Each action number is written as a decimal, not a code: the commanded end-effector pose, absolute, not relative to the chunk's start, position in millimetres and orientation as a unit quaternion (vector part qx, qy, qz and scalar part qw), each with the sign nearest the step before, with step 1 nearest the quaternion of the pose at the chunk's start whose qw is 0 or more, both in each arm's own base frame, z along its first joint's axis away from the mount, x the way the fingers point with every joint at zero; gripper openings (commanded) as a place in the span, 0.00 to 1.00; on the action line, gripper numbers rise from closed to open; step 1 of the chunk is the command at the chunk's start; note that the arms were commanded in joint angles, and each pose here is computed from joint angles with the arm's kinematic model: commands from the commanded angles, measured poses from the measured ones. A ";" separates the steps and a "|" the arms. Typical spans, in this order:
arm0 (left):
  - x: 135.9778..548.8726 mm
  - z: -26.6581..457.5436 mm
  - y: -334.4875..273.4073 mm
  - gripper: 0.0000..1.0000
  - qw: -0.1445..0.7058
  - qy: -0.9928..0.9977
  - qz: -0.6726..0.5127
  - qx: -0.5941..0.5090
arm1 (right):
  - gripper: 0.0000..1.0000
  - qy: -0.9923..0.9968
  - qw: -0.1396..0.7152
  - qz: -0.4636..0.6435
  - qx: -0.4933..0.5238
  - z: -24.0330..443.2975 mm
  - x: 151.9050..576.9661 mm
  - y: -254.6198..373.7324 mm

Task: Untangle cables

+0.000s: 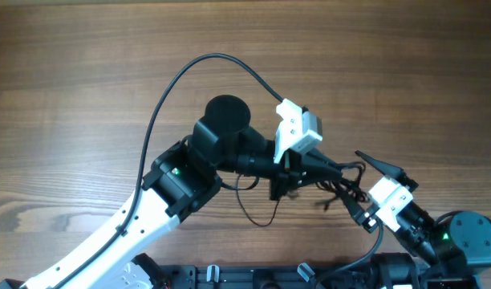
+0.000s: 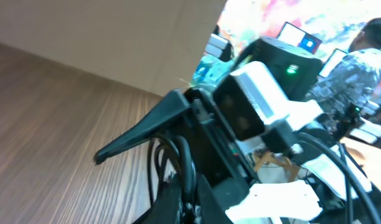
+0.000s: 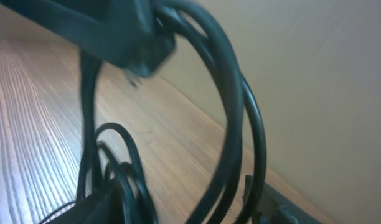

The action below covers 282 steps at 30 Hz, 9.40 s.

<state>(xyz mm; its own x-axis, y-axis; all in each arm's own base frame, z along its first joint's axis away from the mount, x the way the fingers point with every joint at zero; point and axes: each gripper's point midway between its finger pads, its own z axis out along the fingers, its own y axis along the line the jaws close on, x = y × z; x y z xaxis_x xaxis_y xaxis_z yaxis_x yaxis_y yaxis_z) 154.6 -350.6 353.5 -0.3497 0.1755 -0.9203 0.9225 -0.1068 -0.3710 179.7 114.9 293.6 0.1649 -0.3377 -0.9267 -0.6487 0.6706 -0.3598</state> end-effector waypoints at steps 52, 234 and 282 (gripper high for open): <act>197.0 371.5 -330.9 0.04 0.306 0.664 -0.602 0.322 | 0.66 0.583 0.633 0.135 -0.491 279.3 167.3 135.6; 209.5 357.9 -335.0 0.04 0.406 0.579 -0.537 0.460 | 0.61 0.655 0.592 0.391 -0.263 328.9 186.0 143.6; 207.7 362.6 -327.7 1.00 0.372 0.581 -0.571 0.444 | 0.05 0.651 0.557 0.359 -0.369 288.5 165.2 153.3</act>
